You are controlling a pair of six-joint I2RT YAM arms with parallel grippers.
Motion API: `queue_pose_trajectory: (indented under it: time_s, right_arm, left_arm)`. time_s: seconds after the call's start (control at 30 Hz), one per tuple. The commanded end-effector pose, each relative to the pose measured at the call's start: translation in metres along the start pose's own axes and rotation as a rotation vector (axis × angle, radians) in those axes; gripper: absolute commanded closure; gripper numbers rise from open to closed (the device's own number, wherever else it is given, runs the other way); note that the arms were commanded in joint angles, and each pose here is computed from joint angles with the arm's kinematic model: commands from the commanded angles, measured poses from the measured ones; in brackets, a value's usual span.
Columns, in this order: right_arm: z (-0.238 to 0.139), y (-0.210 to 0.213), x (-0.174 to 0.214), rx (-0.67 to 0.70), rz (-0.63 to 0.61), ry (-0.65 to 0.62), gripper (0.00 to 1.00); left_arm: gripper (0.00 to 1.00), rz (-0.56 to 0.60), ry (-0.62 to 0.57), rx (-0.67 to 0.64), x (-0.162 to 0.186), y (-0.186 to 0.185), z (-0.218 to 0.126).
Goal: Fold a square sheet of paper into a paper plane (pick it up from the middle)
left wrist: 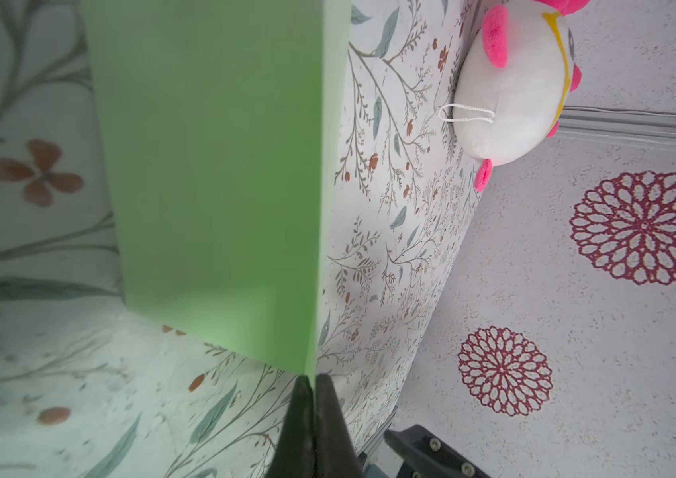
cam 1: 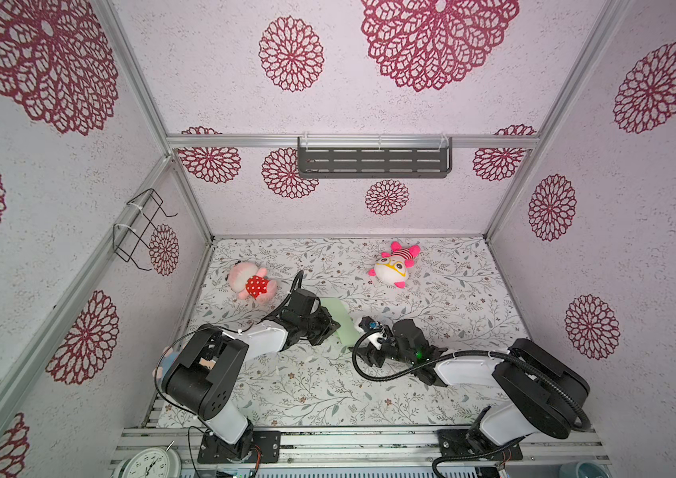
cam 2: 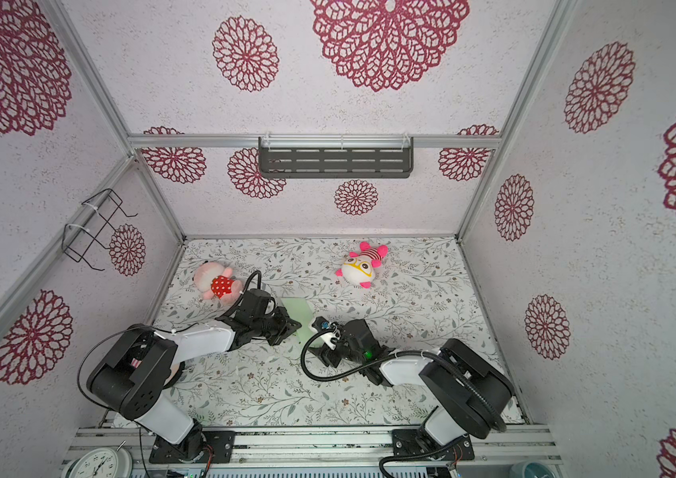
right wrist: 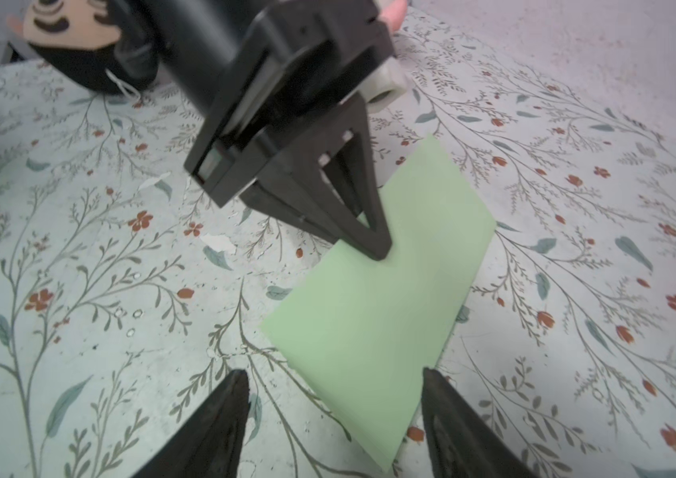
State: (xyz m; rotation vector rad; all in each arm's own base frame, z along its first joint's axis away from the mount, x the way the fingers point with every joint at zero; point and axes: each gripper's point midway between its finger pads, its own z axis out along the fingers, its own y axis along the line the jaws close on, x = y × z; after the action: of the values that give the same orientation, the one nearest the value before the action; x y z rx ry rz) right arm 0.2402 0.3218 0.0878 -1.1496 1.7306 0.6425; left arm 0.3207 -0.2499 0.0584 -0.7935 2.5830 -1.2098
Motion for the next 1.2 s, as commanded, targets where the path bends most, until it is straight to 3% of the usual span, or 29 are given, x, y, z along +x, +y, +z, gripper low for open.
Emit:
queue_pose_trajectory:
  time_s: [0.0,0.13,0.37,0.73,0.87,1.03,1.17]
  right_arm:
    - [0.009,0.01,-0.018,-0.019,-0.191,-0.044,0.32]
    - [0.02,0.013,-0.012,-0.008,-0.257,-0.027,0.34]
    - [0.027,-0.008,-0.021,0.143,-0.314,-0.076,0.49]
    - [0.022,0.003,-0.023,0.1,-0.313,-0.108,0.71]
    - [0.024,0.007,-0.023,0.071,-0.294,-0.108,0.83]
    - [0.025,0.018,-0.024,0.002,-0.245,-0.108,0.97]
    - [0.025,0.029,-0.023,-0.075,-0.171,-0.099,0.99]
  left_arm:
    - [1.0,-0.024,0.003,-0.011,-0.002,0.0,-0.001]
    - [0.99,-0.027,0.002,-0.014,-0.001,0.0,-0.001]
    - [0.99,-0.031,0.005,-0.021,-0.001,0.003,-0.001]
    - [0.98,-0.036,0.004,-0.034,0.001,0.008,-0.002]
    - [0.96,-0.036,0.005,-0.038,0.001,0.009,-0.003]
    - [0.82,-0.027,-0.026,-0.082,-0.004,0.018,-0.016]
    - [0.66,-0.011,-0.102,-0.158,-0.023,0.036,-0.046]
